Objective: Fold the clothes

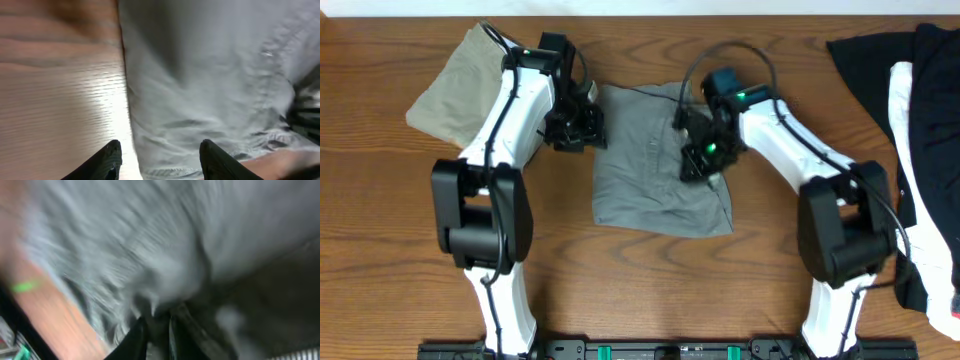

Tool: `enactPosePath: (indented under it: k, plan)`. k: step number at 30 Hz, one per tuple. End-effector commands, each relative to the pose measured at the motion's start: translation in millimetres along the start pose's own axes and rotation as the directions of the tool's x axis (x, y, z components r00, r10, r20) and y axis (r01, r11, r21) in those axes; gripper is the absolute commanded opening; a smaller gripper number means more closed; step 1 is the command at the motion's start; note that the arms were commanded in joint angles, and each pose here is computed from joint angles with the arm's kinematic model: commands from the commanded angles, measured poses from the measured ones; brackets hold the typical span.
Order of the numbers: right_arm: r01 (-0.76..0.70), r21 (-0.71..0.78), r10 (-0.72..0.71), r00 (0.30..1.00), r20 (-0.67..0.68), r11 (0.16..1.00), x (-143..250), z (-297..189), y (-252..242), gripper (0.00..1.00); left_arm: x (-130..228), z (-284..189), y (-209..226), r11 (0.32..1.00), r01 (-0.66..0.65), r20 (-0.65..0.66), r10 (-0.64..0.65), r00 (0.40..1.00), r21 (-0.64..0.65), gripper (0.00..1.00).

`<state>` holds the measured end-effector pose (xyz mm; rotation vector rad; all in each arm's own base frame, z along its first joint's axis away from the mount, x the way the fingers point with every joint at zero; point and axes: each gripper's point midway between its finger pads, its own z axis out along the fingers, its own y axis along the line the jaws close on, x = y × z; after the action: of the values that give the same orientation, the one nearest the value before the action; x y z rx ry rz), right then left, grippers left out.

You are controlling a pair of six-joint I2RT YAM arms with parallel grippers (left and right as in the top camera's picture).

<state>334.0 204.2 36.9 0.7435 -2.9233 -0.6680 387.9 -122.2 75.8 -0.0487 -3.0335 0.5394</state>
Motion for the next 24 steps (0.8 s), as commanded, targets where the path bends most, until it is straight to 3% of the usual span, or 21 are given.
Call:
enactPosePath:
  k: [1,5,9,16,21,24]
  plan:
    - [-0.112,0.260,0.148,0.982,-0.121,0.959,31.5,2.3,-54.6,0.11,1.6,8.4,-11.3,0.997,0.007,-0.032,-0.005,0.999,0.071,0.53]
    - [-0.191,0.449,0.277,0.951,-0.135,0.873,52.3,-14.8,-89.0,0.11,-1.1,10.1,-10.8,0.997,-0.006,-0.024,0.008,1.000,0.072,0.60]
    - [-0.138,0.350,0.198,0.970,-0.143,0.927,44.5,-10.0,-75.8,0.15,-4.0,10.2,-11.3,0.997,-0.013,-0.012,0.014,1.000,0.074,0.70]
    - [-0.164,0.339,0.195,0.979,-0.059,0.926,28.0,-25.6,-74.8,0.14,1.6,20.1,-2.1,0.999,-0.014,-0.031,0.015,0.999,0.045,0.86]
    - [-0.177,0.279,0.169,0.984,0.053,0.944,9.0,-49.0,-65.5,0.15,5.9,46.1,-0.8,0.995,-0.016,-0.028,0.019,0.999,0.098,0.88]
    - [-0.177,0.240,0.152,0.981,0.119,0.955,-0.5,-63.4,-58.7,0.17,13.9,58.8,-12.5,0.979,-0.010,-0.043,0.019,0.999,0.204,0.88]
